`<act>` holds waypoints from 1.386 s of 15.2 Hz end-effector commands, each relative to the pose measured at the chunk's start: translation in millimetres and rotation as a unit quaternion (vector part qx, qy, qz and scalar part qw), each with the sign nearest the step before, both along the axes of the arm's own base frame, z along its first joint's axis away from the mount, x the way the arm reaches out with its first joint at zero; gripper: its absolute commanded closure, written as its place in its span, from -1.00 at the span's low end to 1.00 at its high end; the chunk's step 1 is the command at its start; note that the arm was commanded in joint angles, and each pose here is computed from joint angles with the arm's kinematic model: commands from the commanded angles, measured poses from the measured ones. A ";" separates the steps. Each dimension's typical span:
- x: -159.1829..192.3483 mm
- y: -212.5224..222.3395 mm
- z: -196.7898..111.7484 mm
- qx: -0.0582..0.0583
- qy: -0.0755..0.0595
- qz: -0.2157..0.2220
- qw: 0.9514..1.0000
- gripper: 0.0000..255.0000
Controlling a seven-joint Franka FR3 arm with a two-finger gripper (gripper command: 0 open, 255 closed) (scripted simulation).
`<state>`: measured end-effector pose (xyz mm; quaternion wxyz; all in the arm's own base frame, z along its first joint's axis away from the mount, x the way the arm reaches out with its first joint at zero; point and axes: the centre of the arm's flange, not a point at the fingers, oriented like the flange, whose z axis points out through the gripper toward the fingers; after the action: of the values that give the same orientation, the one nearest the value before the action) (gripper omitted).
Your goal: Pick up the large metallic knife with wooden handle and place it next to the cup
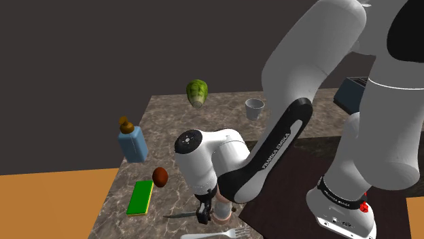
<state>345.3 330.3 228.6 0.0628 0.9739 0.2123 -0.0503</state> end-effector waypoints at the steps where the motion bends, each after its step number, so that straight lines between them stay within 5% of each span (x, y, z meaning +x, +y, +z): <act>1: -1.1 -1.3 -10.7 0.000 0.000 0.000 1.000 -1.00; 11: -2.0 -3.3 -24.1 0.000 0.000 0.000 1.000 -1.00; 12: -2.0 -3.3 -24.1 0.000 0.000 0.000 1.000 1.00; 21: -2.0 -3.3 -24.1 0.000 0.000 0.000 1.000 1.00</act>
<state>343.3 327.1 204.5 0.0628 0.9738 0.2127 -0.0503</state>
